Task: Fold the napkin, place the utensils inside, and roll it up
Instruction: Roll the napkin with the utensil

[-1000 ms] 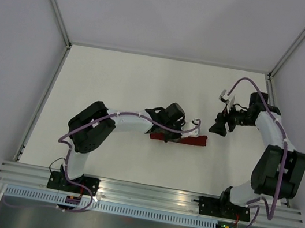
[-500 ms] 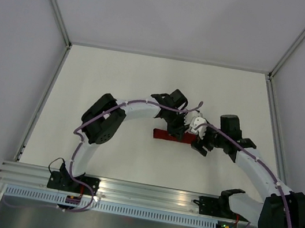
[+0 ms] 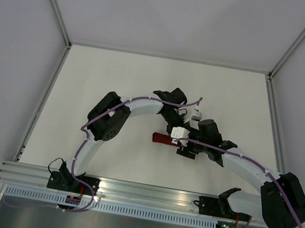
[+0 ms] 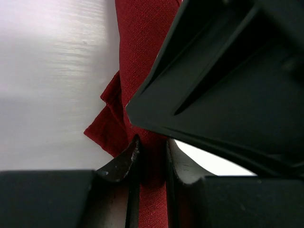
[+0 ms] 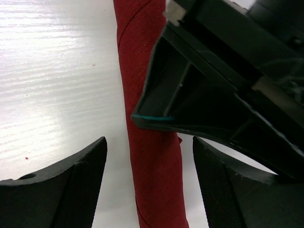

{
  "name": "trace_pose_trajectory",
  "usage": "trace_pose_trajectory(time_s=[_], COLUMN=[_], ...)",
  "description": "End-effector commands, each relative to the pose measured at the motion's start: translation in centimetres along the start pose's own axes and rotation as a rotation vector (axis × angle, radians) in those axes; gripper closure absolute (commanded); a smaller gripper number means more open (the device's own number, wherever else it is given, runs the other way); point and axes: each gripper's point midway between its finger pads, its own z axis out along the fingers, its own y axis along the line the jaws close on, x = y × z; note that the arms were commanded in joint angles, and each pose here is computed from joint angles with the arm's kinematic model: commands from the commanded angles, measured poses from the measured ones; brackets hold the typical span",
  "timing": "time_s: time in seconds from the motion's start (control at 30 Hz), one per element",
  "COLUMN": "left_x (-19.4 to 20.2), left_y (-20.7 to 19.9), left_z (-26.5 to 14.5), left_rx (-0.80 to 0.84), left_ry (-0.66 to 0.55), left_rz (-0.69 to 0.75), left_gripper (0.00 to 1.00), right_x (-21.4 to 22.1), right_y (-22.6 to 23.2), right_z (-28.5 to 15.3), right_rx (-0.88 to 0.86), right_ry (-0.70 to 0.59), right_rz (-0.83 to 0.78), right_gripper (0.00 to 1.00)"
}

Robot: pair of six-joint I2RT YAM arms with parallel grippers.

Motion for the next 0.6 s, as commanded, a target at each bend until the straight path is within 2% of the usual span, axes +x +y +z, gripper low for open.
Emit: trace_pose_trajectory(time_s=[0.0,0.23,0.4,0.57], left_x=[6.6,6.4,5.3,3.8], left_y=[-0.6,-0.5,-0.2,0.0], left_z=[1.6,1.7,1.3,0.3], left_rx=[0.061,0.09,0.094,0.09], left_ry=[0.173,0.163,0.132,0.088], left_rz=[-0.206,-0.232,-0.234,-0.234], left_gripper=[0.86,0.81,0.63,0.53], right_x=[-0.1,0.4,0.7,1.5], right_y=[-0.1,0.7,0.8,1.5], right_z=[0.9,2.3,2.6,2.9], right_rx=[0.03,0.001,-0.001,-0.035], right_ry=[0.02,0.066,0.084,0.121], right_rz=[-0.034,-0.046,-0.039,-0.005], right_gripper=[0.22,0.25,0.3,0.45])
